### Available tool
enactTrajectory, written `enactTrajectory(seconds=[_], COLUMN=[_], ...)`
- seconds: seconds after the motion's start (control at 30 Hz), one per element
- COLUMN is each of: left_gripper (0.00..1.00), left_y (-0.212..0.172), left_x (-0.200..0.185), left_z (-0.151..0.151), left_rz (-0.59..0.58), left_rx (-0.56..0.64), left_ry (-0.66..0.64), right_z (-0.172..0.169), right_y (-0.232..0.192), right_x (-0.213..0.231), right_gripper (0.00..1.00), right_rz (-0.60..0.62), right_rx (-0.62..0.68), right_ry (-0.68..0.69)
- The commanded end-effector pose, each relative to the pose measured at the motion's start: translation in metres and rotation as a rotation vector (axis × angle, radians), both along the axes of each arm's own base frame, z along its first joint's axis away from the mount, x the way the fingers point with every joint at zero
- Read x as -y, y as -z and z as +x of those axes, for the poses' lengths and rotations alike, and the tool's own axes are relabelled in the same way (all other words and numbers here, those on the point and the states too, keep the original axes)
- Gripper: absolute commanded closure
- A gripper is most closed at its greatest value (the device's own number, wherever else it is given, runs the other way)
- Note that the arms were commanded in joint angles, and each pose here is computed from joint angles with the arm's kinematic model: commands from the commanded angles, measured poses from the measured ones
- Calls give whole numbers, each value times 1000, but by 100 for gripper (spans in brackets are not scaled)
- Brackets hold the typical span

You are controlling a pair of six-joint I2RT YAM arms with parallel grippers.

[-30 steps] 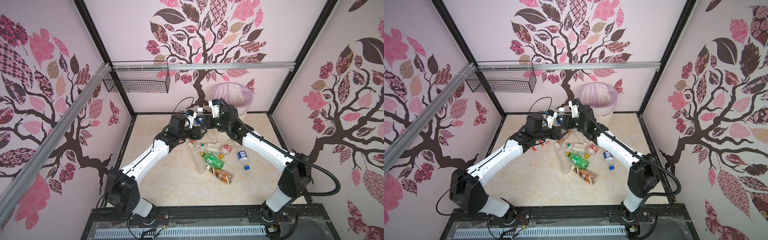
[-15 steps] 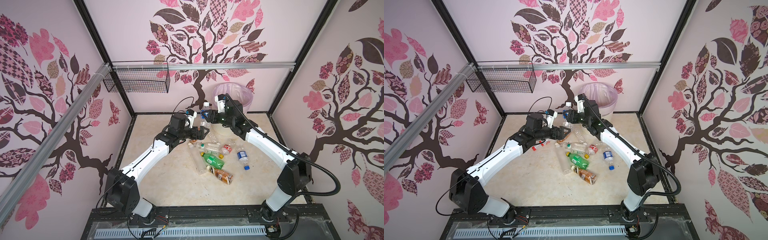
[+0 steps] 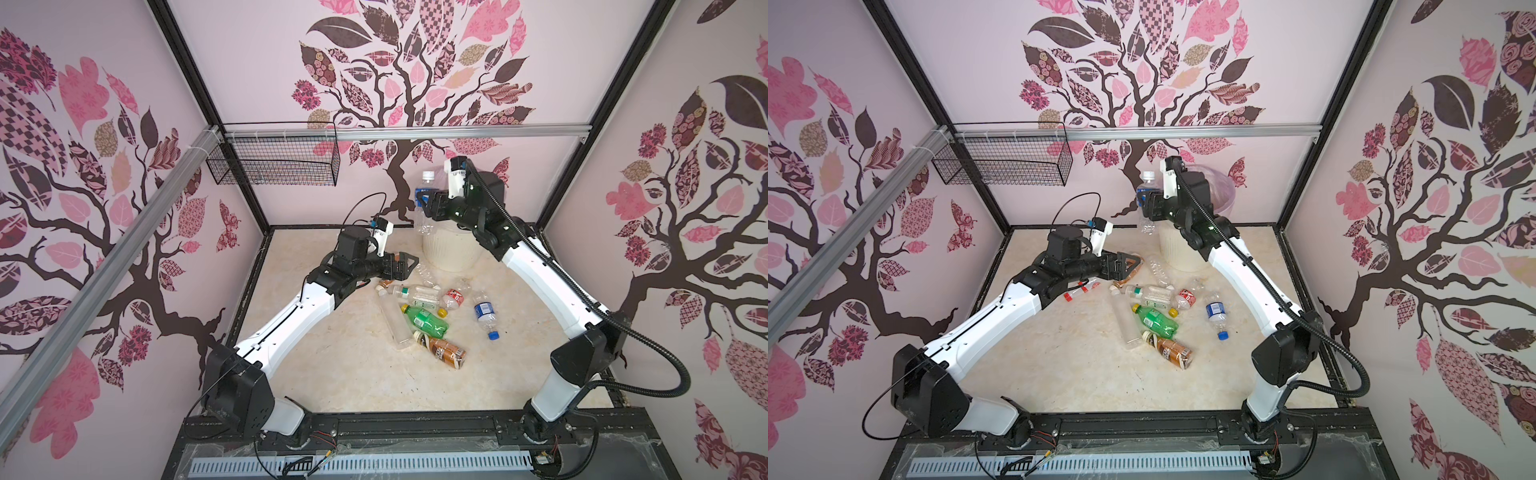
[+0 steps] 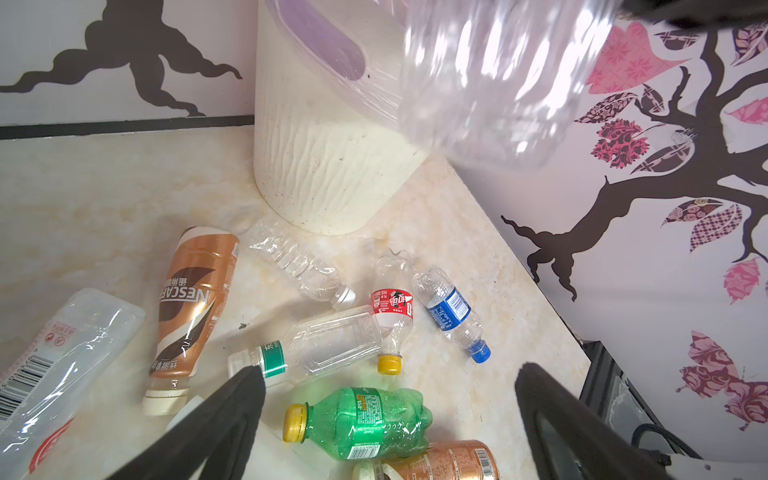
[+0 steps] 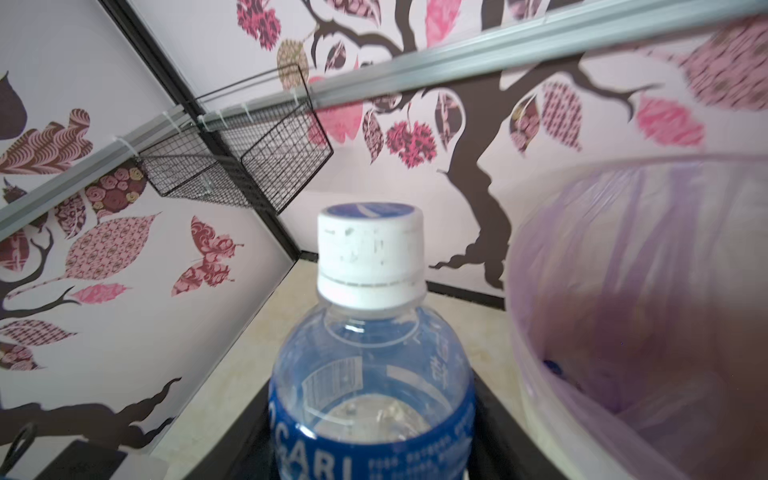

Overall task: Throw the plastic bottles in the bin
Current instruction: 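Carry the Pocari bottle with the right gripper over the bin, then open the right gripper above the bin to drop the Pocari bottle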

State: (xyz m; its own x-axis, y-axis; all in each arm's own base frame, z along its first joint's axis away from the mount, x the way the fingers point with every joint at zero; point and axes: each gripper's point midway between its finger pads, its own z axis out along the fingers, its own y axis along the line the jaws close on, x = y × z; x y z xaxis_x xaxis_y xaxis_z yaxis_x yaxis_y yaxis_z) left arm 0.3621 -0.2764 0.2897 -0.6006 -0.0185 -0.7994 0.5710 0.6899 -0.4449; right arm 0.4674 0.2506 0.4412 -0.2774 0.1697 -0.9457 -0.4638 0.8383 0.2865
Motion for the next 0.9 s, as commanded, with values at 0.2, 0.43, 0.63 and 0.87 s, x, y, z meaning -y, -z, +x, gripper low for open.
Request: enactTrajectory(seconds=[0.2, 0.43, 0.63, 0.87], left_gripper=[2, 2, 2, 2], left_y=[-68, -81, -81, -76], left_x=[16, 25, 23, 20], left_z=[-15, -24, -24, -26], left_rz=[11, 15, 21, 33], left_rx=[196, 247, 252, 240], left_ry=[35, 51, 47, 38], right_z=[-28, -70, -5, 98], right_y=[-138, -212, -170, -32], right_x=[64, 99, 111, 115], right_gripper=[48, 48, 46, 4], right_rz=[-46, 6, -17, -154], right_rx=[327, 562, 444, 50], right_ry=[244, 352, 402, 429])
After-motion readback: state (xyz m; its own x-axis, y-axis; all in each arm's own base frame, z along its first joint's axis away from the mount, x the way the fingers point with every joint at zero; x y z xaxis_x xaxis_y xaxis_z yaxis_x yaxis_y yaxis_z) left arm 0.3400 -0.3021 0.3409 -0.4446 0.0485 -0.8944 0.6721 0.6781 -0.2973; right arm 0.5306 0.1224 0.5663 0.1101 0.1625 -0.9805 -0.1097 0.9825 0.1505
